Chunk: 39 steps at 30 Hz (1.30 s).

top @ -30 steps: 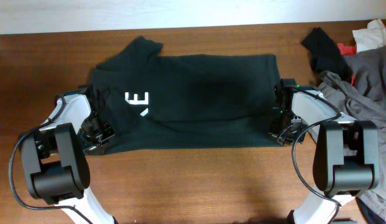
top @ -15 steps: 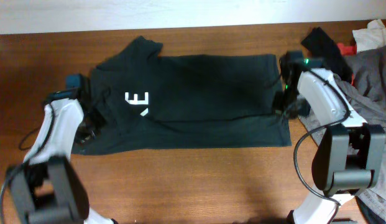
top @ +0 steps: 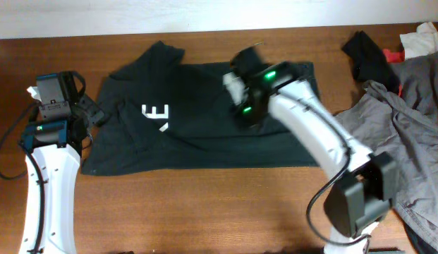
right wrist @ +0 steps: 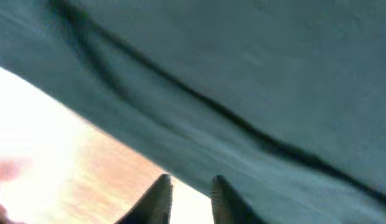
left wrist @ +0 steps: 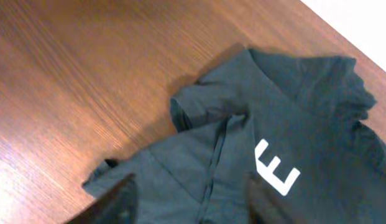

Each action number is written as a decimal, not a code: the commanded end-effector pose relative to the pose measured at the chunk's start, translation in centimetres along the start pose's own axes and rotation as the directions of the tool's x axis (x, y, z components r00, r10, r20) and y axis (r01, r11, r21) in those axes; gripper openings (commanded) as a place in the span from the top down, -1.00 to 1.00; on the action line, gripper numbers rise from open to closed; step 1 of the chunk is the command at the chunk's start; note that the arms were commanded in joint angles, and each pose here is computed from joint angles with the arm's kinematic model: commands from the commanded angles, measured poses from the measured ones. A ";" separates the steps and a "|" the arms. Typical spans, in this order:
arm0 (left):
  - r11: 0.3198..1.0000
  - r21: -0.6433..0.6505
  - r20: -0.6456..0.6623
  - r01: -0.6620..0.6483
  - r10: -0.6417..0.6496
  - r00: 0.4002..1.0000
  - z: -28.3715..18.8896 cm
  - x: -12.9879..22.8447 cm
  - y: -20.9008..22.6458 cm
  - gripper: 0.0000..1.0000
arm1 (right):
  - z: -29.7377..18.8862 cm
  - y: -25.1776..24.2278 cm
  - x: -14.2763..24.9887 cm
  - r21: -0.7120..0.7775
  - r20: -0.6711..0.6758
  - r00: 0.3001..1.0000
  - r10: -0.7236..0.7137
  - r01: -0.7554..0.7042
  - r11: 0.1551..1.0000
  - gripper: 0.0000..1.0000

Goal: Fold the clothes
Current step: 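Lift the right gripper and swing it left over the folded shirt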

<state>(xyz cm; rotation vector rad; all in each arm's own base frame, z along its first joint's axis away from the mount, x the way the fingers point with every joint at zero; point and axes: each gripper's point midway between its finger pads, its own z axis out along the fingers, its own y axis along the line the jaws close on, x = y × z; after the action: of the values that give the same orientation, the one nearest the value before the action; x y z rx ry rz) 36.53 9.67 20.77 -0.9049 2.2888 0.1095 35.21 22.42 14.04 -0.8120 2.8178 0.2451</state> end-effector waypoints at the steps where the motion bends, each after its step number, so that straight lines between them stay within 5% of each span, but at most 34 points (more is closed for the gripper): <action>1: 0.999 -0.037 0.032 0.010 -0.009 0.999 -0.4 -0.8 0.7 -0.89 | 0.7 4.2 -0.4 -0.035 0.015 0.990 -0.141 0.142 0.989 0.14; 7: 0.999 -0.041 0.027 0.009 -0.008 1.000 -0.4 -0.7 0.8 -0.98 | 1.8 10.1 -0.6 -0.055 0.053 0.929 -0.367 0.369 0.928 -0.31; 14: 0.999 -0.041 0.027 0.009 -0.008 1.000 -0.4 -0.7 0.8 -0.98 | 5.9 13.4 -1.1 -0.011 0.048 0.795 -0.605 0.606 0.796 -0.32; 21: 0.999 -0.041 0.027 0.009 -0.008 1.000 -0.4 -0.7 0.8 -0.98 | 8.0 14.2 -2.3 0.020 0.071 0.779 -0.623 0.623 0.782 -0.39; 26: 0.999 -0.041 0.027 0.009 -0.008 1.000 -0.4 -0.7 0.8 -0.98 | 7.8 15.1 -4.9 0.059 0.174 0.764 -0.622 0.622 0.781 0.03; 33: 0.999 -0.041 0.027 0.009 -0.008 1.000 -0.4 -0.7 0.8 -0.99 | 9.9 16.0 -5.2 0.064 0.178 0.720 -0.671 0.672 0.738 0.22; 38: 0.999 -0.041 0.027 0.009 -0.008 1.000 -0.4 -0.7 0.8 -0.98 | 11.1 17.3 -4.7 0.012 0.193 0.712 -0.675 0.686 0.727 0.92; 39: 0.999 -0.041 0.027 0.009 -0.008 1.000 -0.4 -0.7 0.8 -0.98 | 11.2 17.5 -4.7 0.004 0.198 0.710 -0.676 0.689 0.725 0.92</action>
<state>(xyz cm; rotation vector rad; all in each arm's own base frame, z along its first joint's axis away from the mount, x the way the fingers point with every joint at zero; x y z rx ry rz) 36.15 10.16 20.68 -0.9246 2.2862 0.1499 32.21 40.70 6.80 -1.6421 2.1590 0.2231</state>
